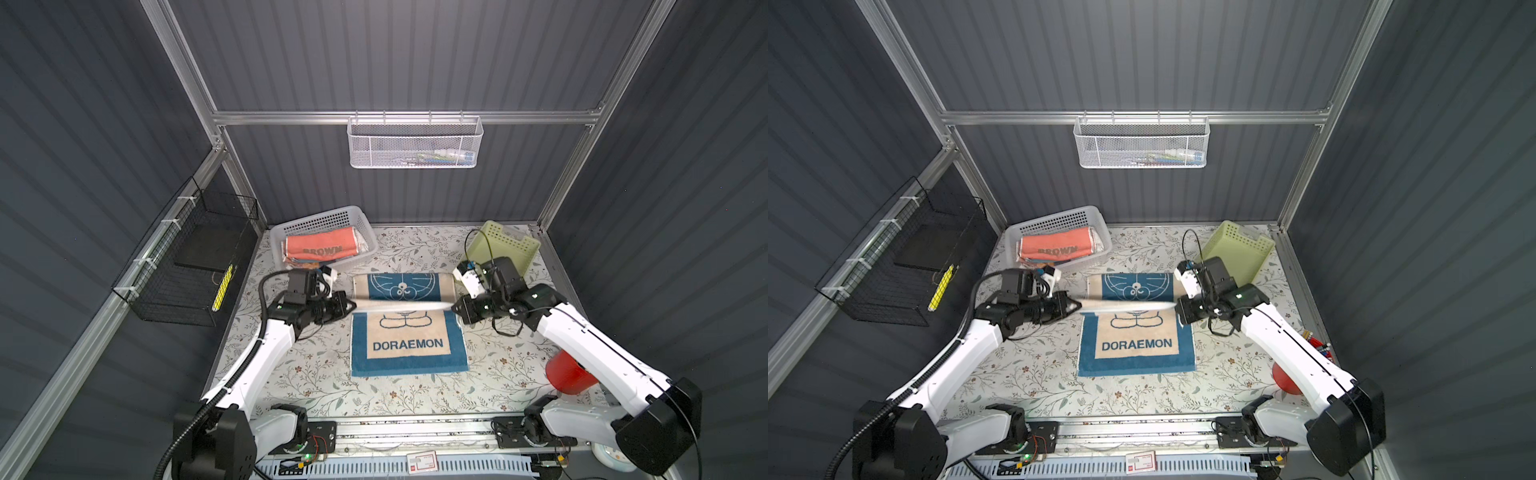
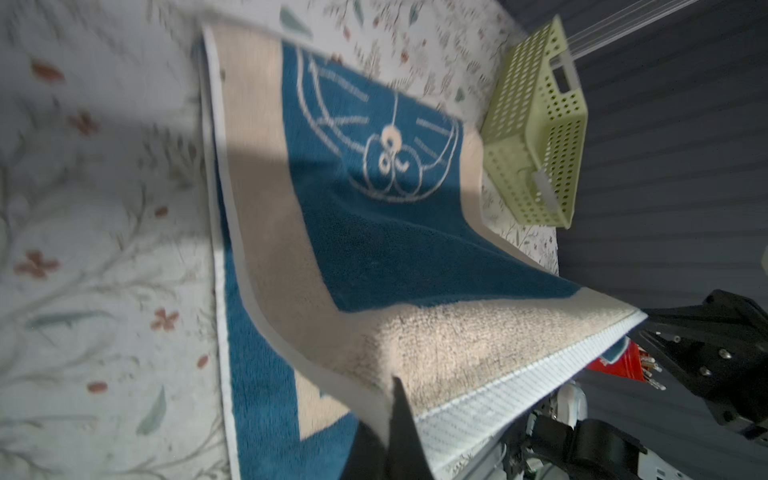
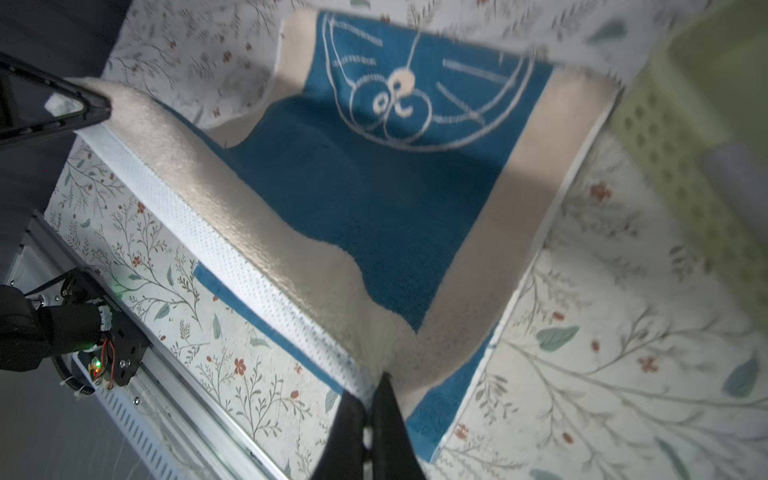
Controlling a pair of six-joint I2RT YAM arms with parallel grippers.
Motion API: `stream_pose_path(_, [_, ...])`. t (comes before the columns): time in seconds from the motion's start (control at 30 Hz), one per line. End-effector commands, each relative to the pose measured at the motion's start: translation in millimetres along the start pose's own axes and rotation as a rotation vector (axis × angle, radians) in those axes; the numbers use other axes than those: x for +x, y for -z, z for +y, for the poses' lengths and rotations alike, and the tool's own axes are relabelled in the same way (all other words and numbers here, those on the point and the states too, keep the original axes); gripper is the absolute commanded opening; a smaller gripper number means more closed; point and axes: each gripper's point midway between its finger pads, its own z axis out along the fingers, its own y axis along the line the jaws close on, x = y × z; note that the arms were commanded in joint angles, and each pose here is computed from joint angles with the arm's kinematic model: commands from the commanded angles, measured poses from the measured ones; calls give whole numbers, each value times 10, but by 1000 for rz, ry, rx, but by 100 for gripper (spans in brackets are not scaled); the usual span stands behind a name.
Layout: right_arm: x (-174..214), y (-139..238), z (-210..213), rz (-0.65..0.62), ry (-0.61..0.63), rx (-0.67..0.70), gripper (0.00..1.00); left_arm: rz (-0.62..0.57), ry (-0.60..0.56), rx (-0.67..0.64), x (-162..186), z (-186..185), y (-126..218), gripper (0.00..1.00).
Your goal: Fold and stack the towels
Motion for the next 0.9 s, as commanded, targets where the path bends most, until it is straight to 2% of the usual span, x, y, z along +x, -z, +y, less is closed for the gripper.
stream_pose_path(0.0, [351, -203, -210, 101, -152, 59, 9, 78, 195, -106, 348, 410, -119, 0])
stream_pose_path(0.1, [566, -378, -226, 190, -199, 39, 10, 146, 263, -99, 545, 517, -246, 0])
stream_pose_path(0.27, [742, -508, -230, 275, -222, 26, 17, 223, 313, -142, 692, 639, -319, 0])
stream_pose_path(0.47, [949, -477, -76, 368, -274, -55, 44, 237, 340, -158, 750, 619, -235, 0])
stream_pose_path(0.53, [979, -418, -66, 376, -299, -48, 50, 246, 357, -157, 798, 601, -201, 18])
stream_pose_path(0.63, [1006, -310, -110, 368, -348, 3, 53, 247, 364, -172, 842, 585, -113, 30])
stream_pose_path(0.87, [1211, -385, -223, 412, -505, 77, 53, 226, 355, -195, 835, 617, -80, 40])
